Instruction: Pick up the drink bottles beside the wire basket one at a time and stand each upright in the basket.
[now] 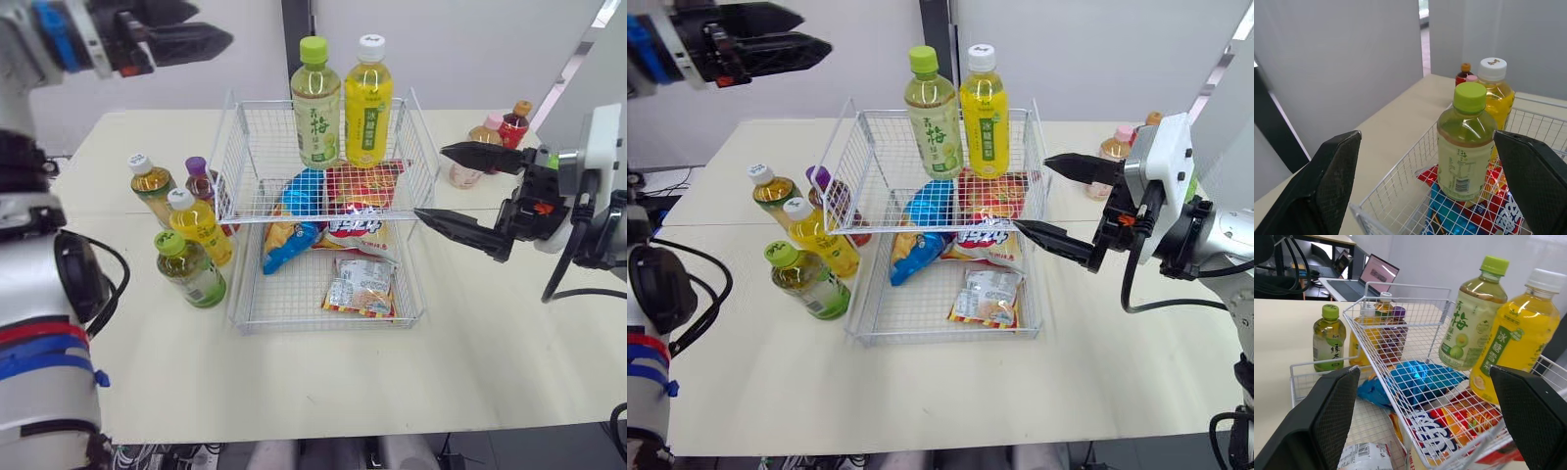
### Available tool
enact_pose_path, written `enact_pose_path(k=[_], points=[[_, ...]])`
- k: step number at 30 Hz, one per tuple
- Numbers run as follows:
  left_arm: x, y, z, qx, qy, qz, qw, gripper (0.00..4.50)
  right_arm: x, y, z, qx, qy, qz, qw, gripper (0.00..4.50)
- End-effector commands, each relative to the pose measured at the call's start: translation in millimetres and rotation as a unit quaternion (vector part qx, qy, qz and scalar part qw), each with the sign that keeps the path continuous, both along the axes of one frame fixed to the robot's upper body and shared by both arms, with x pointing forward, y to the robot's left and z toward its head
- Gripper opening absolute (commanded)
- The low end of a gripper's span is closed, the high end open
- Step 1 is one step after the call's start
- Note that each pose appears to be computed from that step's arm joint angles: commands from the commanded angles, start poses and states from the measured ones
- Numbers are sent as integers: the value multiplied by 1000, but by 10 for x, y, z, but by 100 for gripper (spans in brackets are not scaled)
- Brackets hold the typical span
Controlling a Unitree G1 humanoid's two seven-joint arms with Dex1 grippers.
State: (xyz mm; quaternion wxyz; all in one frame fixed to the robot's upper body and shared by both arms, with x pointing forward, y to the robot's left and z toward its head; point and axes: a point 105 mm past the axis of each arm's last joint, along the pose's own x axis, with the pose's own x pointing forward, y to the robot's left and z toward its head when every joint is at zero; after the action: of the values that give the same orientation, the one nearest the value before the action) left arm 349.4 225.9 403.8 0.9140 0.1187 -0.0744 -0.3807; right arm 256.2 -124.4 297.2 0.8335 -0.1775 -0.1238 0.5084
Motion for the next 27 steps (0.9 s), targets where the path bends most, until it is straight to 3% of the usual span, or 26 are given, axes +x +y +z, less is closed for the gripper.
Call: enact_pose_path(k=[1,6,12,16,21,27], points=[[-302,256,79,-3,-45,52,998,448,-39,42,71,-2,-23,21,999,450],[-457,687,-339,18,-39,158,987,448,-3,131,40,-6,-26,40,999,450],[-576,1146,-869,-11,-30,252,967,448,33,222,29,-11,-25,51,998,450],[-740,1283,-1262,13,-20,279,960,448,77,148,22,-22,-34,36,999,450],[-890,1345,-1674,3,-1,312,950,448,134,-41,-51,-32,-44,13,998,450],[-959,1436,-1932,-15,13,349,937,448,159,-125,-64,-43,-38,14,998,450]])
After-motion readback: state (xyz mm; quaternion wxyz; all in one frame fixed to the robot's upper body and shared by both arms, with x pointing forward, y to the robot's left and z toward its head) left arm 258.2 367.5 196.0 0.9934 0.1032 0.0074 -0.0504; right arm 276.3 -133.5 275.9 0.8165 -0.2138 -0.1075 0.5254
